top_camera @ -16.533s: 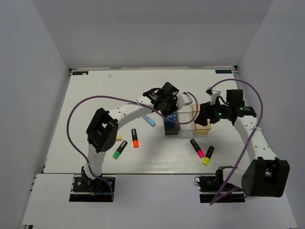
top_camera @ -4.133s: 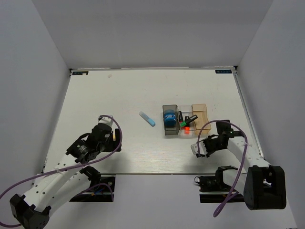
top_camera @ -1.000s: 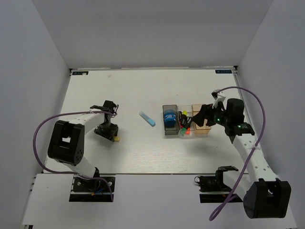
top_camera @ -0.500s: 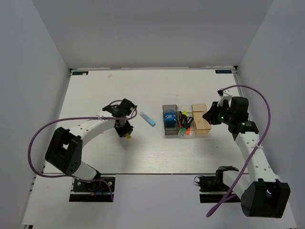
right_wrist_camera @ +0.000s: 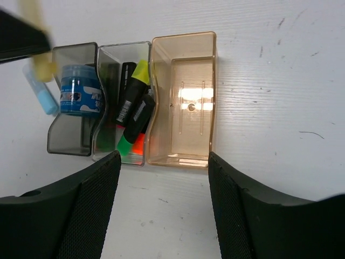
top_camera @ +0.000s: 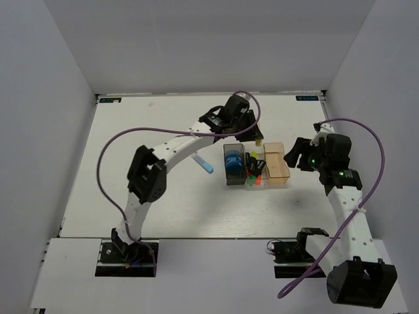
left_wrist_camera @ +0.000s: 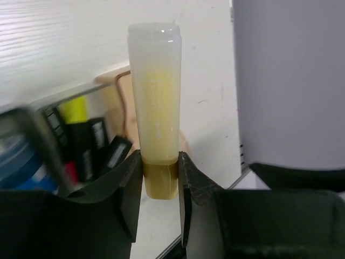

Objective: Sort the stationery into containers
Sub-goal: Place the pen in the storage box.

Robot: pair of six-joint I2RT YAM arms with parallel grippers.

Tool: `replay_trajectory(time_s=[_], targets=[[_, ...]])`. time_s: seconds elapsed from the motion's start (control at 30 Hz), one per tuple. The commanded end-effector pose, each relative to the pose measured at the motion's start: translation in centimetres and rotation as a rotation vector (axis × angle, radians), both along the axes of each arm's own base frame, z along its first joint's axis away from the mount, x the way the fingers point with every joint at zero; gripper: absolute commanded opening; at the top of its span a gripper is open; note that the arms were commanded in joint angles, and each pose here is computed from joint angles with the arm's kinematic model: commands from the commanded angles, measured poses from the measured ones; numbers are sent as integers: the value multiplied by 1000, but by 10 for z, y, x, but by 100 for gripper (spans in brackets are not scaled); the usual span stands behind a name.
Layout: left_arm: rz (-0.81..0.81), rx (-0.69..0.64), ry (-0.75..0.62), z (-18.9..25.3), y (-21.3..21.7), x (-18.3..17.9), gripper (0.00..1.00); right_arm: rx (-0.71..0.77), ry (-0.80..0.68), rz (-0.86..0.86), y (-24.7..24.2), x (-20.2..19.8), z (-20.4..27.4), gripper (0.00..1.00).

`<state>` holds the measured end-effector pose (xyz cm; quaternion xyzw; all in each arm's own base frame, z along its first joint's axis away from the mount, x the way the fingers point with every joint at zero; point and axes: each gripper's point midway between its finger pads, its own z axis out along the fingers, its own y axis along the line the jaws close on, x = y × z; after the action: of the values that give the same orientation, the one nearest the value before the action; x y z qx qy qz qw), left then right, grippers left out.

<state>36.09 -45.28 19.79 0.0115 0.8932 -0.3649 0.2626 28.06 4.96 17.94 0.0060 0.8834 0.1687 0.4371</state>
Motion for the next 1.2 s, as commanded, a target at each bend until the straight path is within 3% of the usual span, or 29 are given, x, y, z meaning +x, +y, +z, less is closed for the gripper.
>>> replay_trajectory(time_s=[0.0,0.03,0.07,0.23,0.83,0.9,0.93,1.0,1.03,1.13,1.17], targets=[[-138,-197,14,25,-52,-2,0,-15,-42,-84,-13,1,4,69],[-146,-270,-26,39,-64,6,0,-14,-44,-93,-15,0,3,69],[-171,-282,16,20,-73,5,0,-9,-50,-103,-17,1,4,69],[-244,-384,-10,18,-96,4,0,-3,-40,-122,-22,1,0,69],[-335,-238,111,-52,-100,-54,0,17,-21,-138,-28,2,-4,69],[-331,-218,120,-56,-98,-56,8,24,-21,-141,-29,2,-3,70],[-327,-216,115,-56,-98,-55,27,25,-15,-141,-29,2,-5,70],[-332,-205,116,-56,-98,-56,43,27,-14,-138,-29,2,-5,70],[-332,-200,114,-57,-98,-57,57,32,-11,-137,-29,2,-6,70],[-333,-189,100,-50,-94,-56,60,44,-5,-133,-28,1,-7,71],[-331,-187,94,-45,-92,-57,70,47,-3,-133,-28,1,-7,71]])
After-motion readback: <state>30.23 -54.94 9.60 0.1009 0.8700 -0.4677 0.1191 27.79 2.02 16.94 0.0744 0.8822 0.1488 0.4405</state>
